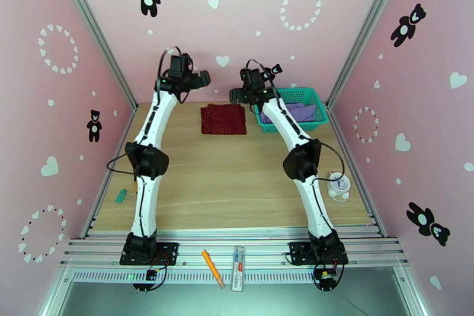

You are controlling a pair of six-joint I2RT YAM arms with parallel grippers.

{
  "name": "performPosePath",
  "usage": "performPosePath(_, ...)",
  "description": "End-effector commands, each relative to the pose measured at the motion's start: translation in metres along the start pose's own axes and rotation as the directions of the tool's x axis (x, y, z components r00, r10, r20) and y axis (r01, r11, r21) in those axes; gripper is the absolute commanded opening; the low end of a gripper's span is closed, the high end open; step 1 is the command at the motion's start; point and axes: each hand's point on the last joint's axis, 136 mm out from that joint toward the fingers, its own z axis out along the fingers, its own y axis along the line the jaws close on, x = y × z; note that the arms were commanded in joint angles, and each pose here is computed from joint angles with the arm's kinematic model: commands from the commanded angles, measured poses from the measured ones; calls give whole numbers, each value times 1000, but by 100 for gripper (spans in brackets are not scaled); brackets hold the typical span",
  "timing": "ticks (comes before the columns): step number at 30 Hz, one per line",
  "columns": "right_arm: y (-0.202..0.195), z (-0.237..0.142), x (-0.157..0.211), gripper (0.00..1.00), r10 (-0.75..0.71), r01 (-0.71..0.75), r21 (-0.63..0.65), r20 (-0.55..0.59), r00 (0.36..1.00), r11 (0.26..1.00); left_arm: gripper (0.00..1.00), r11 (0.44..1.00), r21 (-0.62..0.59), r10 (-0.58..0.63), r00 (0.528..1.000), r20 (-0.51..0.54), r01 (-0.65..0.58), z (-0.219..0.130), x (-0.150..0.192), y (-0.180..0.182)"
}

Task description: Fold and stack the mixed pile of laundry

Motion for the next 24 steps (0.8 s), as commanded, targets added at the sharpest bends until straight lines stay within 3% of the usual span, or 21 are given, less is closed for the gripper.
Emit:
performPosePath(1,-61,-49,-11,90,-8,13,163,-31,999,987,98,1000,3,11,997,-76,-11,-44,11,-5)
performPosePath(5,-126,-48,9,91,45,-13,254,-121,992,967,98,1000,16,27,993,-111,-26,-82,37,-10)
performPosePath(12,-214,-2,56,92,134,-51,330,-235,963,942,98,999,18,31,989,-144,-28,-130,82,-10)
performPosePath(24,-252,87,155,90,212,-72,338,-399,892,938,98,998,-43,43,978,-203,-53,-155,127,10)
